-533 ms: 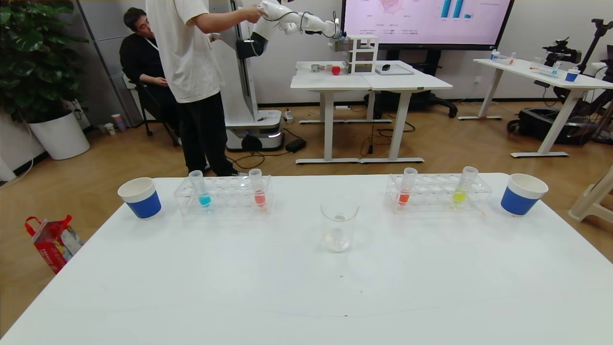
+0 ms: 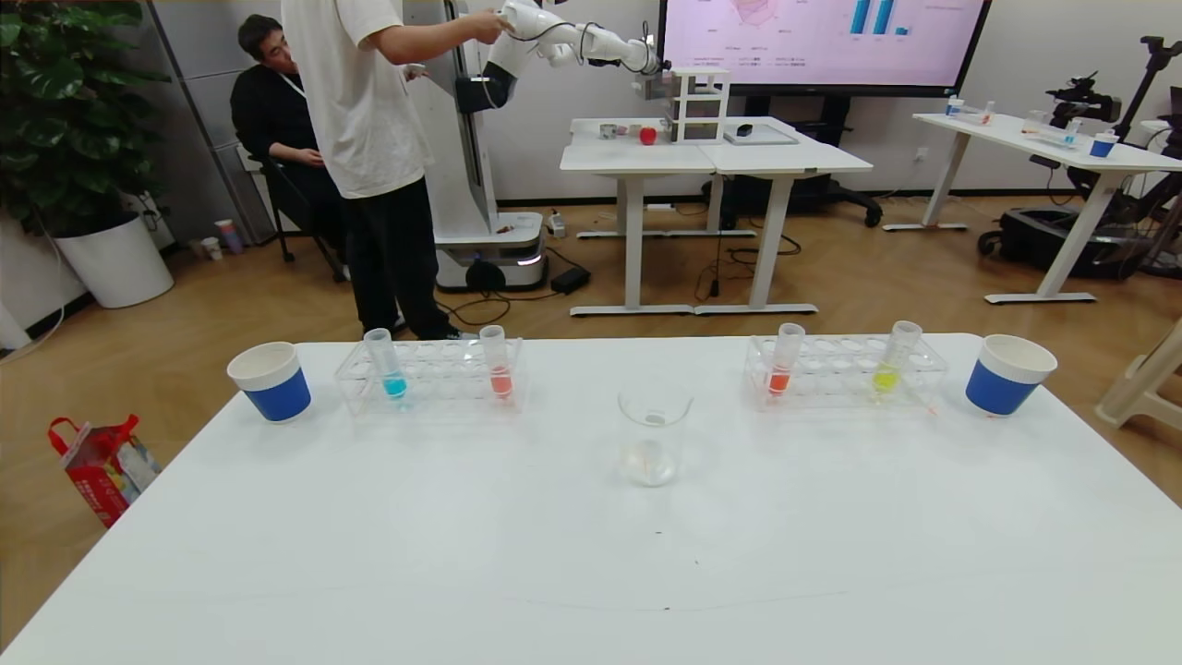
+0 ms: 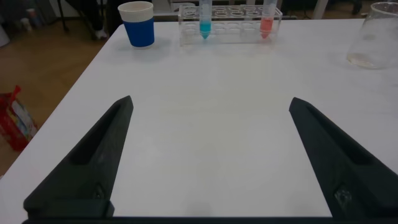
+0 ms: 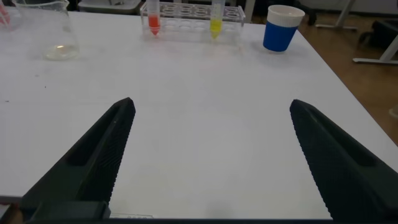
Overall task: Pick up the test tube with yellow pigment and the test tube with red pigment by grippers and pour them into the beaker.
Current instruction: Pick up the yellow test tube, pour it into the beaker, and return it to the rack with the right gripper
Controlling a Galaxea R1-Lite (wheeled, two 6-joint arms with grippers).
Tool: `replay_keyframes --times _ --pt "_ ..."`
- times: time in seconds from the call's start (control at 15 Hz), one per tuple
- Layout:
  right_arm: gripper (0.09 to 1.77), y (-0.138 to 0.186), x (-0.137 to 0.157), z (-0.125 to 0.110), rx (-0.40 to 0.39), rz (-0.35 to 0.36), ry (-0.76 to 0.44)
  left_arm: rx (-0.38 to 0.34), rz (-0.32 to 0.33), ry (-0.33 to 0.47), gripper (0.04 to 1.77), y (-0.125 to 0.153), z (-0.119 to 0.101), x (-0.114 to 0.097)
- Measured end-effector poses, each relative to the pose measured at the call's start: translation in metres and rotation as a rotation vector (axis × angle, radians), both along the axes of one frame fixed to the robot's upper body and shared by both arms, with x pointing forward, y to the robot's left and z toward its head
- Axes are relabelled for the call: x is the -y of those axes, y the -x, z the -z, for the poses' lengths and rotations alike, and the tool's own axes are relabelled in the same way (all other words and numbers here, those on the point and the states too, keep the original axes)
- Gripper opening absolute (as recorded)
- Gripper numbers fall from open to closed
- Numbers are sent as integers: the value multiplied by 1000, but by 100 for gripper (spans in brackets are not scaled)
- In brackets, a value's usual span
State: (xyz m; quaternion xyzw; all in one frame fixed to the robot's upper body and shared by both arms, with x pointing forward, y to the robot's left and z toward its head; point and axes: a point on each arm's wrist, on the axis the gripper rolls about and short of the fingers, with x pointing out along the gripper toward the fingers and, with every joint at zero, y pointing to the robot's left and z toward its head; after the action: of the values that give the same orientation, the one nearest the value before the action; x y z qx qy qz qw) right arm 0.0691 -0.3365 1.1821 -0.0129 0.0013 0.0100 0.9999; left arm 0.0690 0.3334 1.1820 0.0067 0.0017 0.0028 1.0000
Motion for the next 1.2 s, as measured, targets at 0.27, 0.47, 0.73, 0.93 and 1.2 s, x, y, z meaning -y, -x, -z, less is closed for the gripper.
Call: replay_keyframes --times 0.27,0.47,0.73,0.93,1.2 --pt "174 0 0 -1 7 -3 -4 0 0 0 175 0 0 0" --pt "174 3 0 -14 70 -6 -4 0 0 0 175 0 0 0" --pt "174 4 0 -52 109 -21 -5 0 0 0 175 0 0 0" --pt "174 -13 0 -88 116 -54 -28 0 0 0 175 0 0 0" --pt "174 -65 -4 -125 106 -78 -46 0 0 0 175 0 0 0"
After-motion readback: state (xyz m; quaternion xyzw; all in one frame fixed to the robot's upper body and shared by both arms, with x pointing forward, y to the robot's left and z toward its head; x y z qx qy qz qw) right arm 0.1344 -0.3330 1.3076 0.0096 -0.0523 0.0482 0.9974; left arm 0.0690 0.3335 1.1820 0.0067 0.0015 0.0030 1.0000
